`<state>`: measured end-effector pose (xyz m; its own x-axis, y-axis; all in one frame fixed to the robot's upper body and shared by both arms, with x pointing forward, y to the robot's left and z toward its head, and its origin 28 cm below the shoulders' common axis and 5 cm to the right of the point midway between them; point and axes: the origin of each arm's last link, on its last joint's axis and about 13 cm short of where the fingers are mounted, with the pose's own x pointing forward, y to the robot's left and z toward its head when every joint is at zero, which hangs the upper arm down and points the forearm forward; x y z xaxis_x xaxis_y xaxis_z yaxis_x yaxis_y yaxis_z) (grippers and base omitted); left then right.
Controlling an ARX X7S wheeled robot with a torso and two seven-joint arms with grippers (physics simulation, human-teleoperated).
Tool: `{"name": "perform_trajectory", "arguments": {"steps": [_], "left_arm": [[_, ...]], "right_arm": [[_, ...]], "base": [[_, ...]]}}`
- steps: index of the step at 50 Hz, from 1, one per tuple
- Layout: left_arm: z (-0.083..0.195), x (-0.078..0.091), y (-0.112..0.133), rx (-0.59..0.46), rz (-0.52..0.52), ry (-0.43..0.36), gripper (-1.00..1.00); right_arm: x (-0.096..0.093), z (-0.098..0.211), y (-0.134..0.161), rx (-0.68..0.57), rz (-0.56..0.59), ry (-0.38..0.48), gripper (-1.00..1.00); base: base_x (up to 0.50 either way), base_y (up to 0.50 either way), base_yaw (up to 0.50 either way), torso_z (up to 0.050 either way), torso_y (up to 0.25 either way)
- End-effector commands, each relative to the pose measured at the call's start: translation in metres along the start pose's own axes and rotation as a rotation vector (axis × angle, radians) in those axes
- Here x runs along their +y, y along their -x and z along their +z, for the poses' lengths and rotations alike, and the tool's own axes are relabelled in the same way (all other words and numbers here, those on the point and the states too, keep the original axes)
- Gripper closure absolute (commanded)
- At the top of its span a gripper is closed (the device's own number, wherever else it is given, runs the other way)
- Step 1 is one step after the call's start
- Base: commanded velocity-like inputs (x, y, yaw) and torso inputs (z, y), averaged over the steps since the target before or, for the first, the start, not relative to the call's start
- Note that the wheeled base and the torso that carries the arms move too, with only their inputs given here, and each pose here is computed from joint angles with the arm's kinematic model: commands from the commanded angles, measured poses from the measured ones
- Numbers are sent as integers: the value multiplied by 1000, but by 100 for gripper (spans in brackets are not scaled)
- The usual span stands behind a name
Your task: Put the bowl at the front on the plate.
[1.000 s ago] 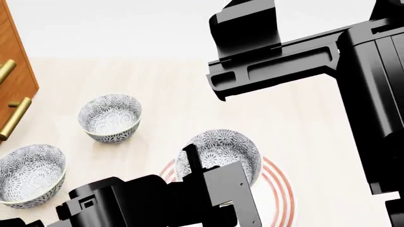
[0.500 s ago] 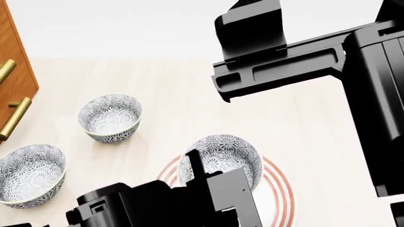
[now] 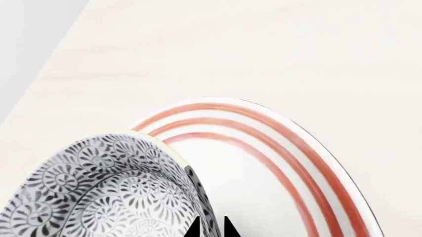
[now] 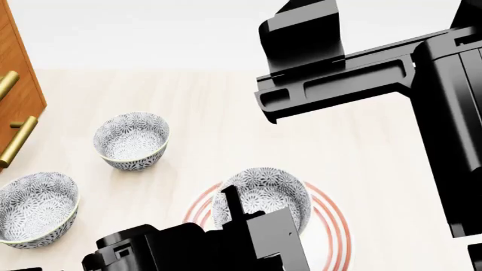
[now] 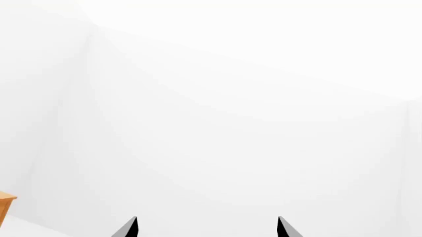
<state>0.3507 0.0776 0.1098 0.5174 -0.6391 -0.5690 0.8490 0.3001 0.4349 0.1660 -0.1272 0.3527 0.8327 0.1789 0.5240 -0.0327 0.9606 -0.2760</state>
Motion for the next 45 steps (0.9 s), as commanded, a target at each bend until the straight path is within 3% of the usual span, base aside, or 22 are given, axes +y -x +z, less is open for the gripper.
{"name": "perform_trajectory", "arguments": {"steps": [1,45], "left_arm": [[-2,-2,-2,-7,16,3,100],[-14,-17,-9,-20,32,7,100]], "right_arm": [[0,-1,1,0,0,-1,-100],[0,-3,1,-4,1,-5,-100]], "base": [[0,0,0,0,0],[0,0,0,0,0]]}}
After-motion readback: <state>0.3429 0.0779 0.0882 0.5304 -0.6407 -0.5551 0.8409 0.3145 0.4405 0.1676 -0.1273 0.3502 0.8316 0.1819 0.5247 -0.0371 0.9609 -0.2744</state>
